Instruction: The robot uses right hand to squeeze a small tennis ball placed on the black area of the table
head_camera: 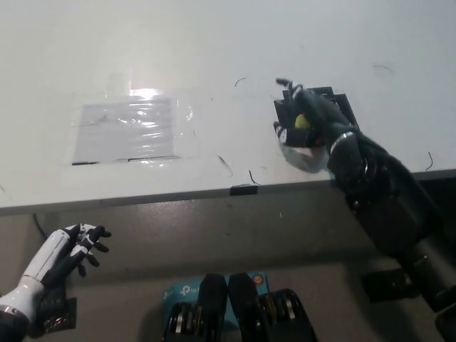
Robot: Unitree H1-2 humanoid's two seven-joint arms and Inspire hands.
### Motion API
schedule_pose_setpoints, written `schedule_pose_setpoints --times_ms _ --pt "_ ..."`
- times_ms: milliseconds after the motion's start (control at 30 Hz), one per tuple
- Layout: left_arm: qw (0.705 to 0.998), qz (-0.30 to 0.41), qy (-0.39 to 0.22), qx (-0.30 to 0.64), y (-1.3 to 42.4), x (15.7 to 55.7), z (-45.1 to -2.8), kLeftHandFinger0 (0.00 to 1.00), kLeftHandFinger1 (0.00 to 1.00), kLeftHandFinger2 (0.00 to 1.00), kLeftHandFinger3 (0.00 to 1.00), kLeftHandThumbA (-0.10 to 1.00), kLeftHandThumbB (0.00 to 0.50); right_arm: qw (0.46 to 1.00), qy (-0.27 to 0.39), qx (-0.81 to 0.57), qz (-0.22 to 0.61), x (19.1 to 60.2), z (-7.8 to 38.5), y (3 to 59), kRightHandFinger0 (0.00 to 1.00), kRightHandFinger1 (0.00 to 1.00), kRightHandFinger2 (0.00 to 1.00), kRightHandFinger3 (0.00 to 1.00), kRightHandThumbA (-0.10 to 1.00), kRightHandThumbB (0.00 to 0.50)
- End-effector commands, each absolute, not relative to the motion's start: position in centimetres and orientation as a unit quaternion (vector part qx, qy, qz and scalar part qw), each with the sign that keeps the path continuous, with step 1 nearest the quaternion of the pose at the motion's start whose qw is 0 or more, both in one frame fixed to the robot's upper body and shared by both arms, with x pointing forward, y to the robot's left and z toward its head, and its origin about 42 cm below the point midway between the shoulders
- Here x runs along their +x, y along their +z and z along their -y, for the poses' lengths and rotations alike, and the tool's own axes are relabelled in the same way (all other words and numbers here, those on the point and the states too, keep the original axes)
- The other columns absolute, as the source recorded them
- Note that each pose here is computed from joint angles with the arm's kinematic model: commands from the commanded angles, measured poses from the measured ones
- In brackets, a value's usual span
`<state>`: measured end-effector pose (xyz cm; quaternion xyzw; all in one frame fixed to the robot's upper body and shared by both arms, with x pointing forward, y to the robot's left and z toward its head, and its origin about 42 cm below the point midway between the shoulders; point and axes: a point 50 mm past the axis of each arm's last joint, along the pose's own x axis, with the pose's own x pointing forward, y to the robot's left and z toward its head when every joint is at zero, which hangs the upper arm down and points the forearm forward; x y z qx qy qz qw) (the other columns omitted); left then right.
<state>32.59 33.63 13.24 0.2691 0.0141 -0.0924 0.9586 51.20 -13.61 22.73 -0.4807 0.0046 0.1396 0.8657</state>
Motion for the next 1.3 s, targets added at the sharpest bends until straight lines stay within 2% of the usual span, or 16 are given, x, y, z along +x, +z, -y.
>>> schedule_pose_setpoints --times_ms 0,333,567,633,700,733,767,800,833,867,933,967,1000,1167,1200,1267 --pt "0.956 0.018 -0.101 0.274 15.0 33.3 -33.4 0.33 0.41 0.50 0.62 0.93 0.094 0.848 0.115 -0.516 0.026 52.3 13.7 23.4 1.00 1.00 1.00 1.00 0.46 0.496" --pt "0.956 0.025 -0.108 0.271 15.0 33.3 -32.9 0.34 0.43 0.53 0.63 0.89 0.089 0.811 0.105 -0.576 -0.008 53.3 17.5 20.1 1.00 1.00 1.00 1.00 0.42 0.466" --pt "0.954 0.031 -0.109 0.279 15.8 33.9 -32.9 0.36 0.44 0.54 0.64 0.90 0.069 0.810 0.144 -0.568 -0.040 54.1 18.1 20.3 1.00 1.00 1.00 1.00 0.19 0.276" --pt "0.954 0.029 -0.109 0.279 15.9 33.9 -32.9 0.38 0.45 0.55 0.66 0.89 0.055 0.781 0.187 -0.589 -0.087 53.8 17.9 19.5 0.85 1.00 1.00 1.00 0.22 0.217" --pt "0.955 0.028 -0.107 0.275 16.1 33.9 -32.8 0.40 0.46 0.56 0.66 0.86 0.038 0.776 0.224 -0.582 -0.097 53.5 18.0 18.5 0.44 0.59 0.91 1.00 0.09 0.097" --pt "0.955 0.027 -0.107 0.275 16.1 33.9 -32.8 0.40 0.46 0.57 0.66 0.86 0.053 0.776 0.231 -0.579 -0.099 53.2 18.0 17.9 0.21 0.32 0.65 1.00 -0.01 0.022" --pt "0.955 0.028 -0.106 0.276 16.1 33.9 -32.8 0.40 0.46 0.57 0.66 0.87 0.055 0.775 0.237 -0.578 -0.099 53.0 18.0 17.5 0.10 0.21 0.54 1.00 -0.07 0.032" --pt "0.954 0.029 -0.106 0.277 16.2 33.9 -32.8 0.40 0.46 0.56 0.66 0.87 0.048 0.772 0.245 -0.579 -0.093 52.7 18.0 17.1 0.10 0.30 0.62 1.00 -0.10 0.007" --pt "0.953 0.032 -0.108 0.280 16.3 33.9 -32.8 0.40 0.46 0.56 0.66 0.88 0.042 0.757 0.259 -0.595 -0.073 52.1 18.0 15.9 0.14 0.36 0.58 0.70 -0.10 0.000" --pt "0.953 0.032 -0.108 0.281 16.3 33.9 -32.8 0.40 0.46 0.56 0.66 0.88 0.042 0.744 0.260 -0.611 -0.070 52.0 17.8 15.7 0.01 0.14 0.31 0.38 -0.10 0.000" --pt "0.954 0.034 -0.109 0.278 16.2 33.9 -33.0 0.40 0.46 0.55 0.66 0.87 0.019 0.743 0.251 -0.620 -0.037 51.5 17.4 15.2 0.00 0.06 0.16 0.10 -0.10 0.000" --pt "0.954 0.033 -0.108 0.279 16.1 33.8 -33.2 0.40 0.46 0.55 0.66 0.86 0.018 0.742 0.249 -0.621 -0.027 51.4 17.2 15.1 0.00 0.18 0.33 0.07 -0.10 0.000" --pt "0.953 0.032 -0.107 0.280 16.1 33.9 -33.2 0.40 0.46 0.54 0.65 0.86 0.018 0.740 0.238 -0.629 0.007 51.2 17.4 14.9 0.34 0.59 0.74 0.43 -0.10 0.000" --pt "0.954 0.030 -0.106 0.280 15.6 33.5 -33.7 0.39 0.45 0.55 0.65 0.81 0.000 0.809 0.174 -0.552 0.100 50.1 17.6 15.4 0.12 0.29 0.36 0.20 -0.10 0.000" --pt "0.955 0.023 -0.102 0.277 15.6 33.4 -33.8 0.39 0.46 0.55 0.65 0.81 0.014 0.842 0.141 -0.503 0.132 49.8 17.7 15.7 0.00 0.20 0.23 0.02 -0.10 0.046" --pt "0.955 0.024 -0.102 0.277 15.4 33.3 -33.8 0.40 0.46 0.55 0.66 0.84 0.024 0.868 0.108 -0.459 0.157 49.7 17.9 16.2 0.06 0.33 0.47 0.05 -0.10 0.086"
